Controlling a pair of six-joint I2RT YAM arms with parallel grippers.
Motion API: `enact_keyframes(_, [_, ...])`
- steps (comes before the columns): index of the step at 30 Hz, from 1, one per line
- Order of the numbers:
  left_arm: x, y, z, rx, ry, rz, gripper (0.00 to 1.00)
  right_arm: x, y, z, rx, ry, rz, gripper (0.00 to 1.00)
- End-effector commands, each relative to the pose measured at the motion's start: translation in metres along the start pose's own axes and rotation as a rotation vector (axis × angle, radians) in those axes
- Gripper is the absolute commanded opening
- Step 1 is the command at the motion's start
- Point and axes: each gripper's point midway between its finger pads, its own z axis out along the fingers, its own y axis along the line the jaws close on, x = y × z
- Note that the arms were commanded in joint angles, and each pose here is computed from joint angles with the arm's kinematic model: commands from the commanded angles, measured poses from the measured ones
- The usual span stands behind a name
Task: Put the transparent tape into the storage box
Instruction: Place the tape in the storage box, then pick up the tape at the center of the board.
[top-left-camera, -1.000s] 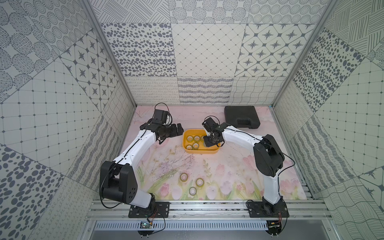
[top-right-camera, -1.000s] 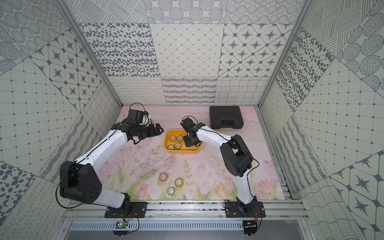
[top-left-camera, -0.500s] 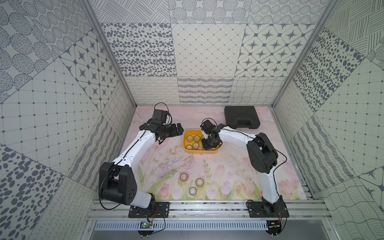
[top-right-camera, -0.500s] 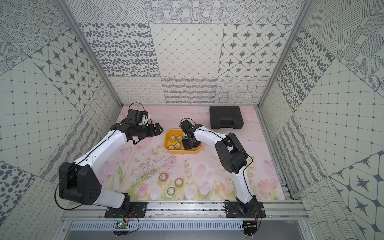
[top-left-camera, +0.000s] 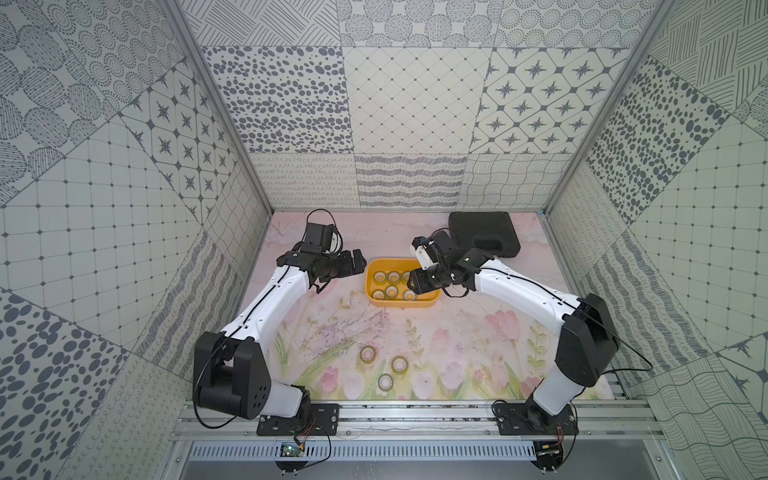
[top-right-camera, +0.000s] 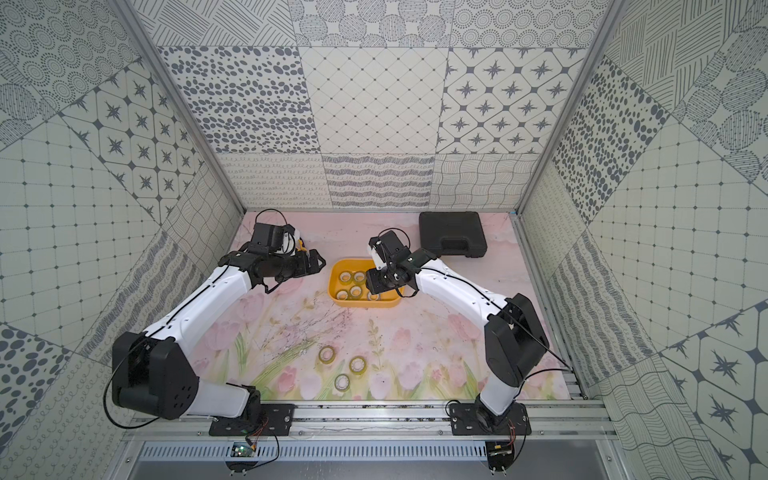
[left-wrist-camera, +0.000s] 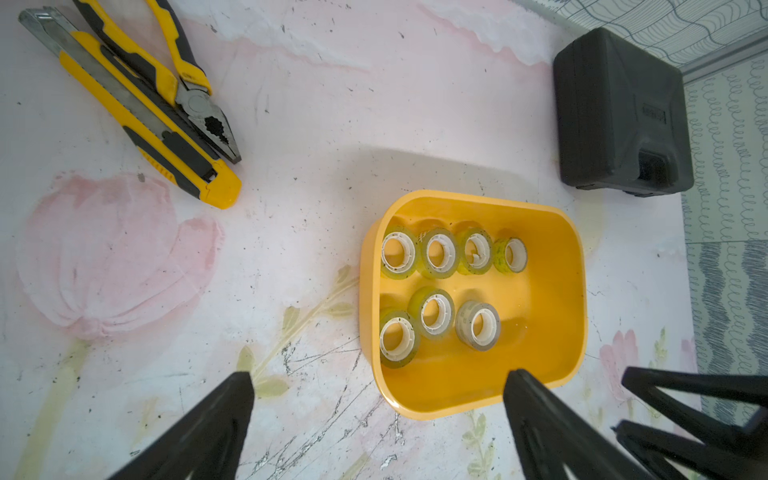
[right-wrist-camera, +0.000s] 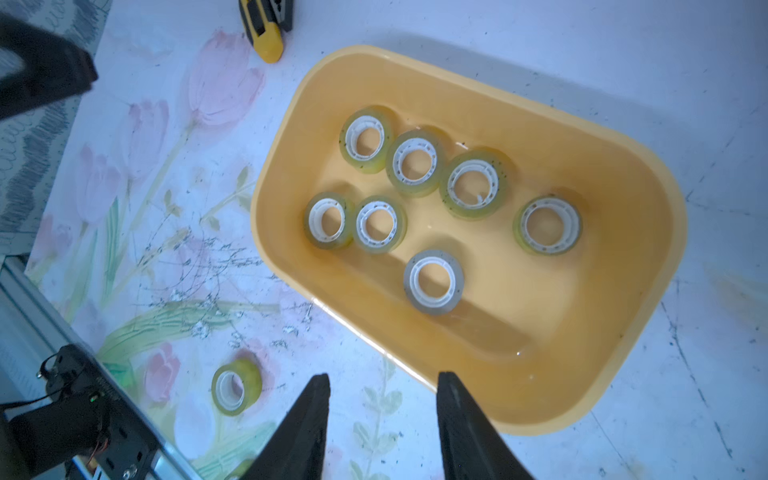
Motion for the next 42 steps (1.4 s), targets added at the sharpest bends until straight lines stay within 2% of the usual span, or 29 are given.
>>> enact_keyframes(1, [-0.013,-0.003,-0.009,0.009,-0.081,0.035,0.99,0.013,0.019,-0.006,-0.060,-0.032,-0.022,0.47])
enact_keyframes(7, [-0.020,0.001,-0.018,-0.023,-0.142,0.049,0.99,0.050,0.038,-0.012,-0.087,-0.015,-0.073,0.47])
enact_keyframes(12, [-0.021,0.001,-0.016,-0.028,-0.129,0.047,0.99,0.078,0.030,-0.005,0.010,-0.030,-0.097,0.46])
enact_keyframes(17, [-0.024,0.004,-0.017,-0.048,-0.135,0.052,0.99,0.107,0.047,0.009,-0.089,0.031,-0.064,0.46])
enact_keyframes(22, [-0.024,0.006,-0.018,-0.062,-0.141,0.054,0.99,0.130,0.064,0.024,-0.112,0.098,-0.078,0.45])
enact_keyframes(35, [-0.018,0.010,-0.014,-0.074,-0.114,0.050,0.99,0.164,0.068,0.047,-0.061,0.194,-0.100,0.44])
enact_keyframes(42, [-0.017,0.012,-0.014,-0.085,-0.105,0.050,0.99,0.189,0.069,0.063,-0.055,0.289,-0.140,0.45])
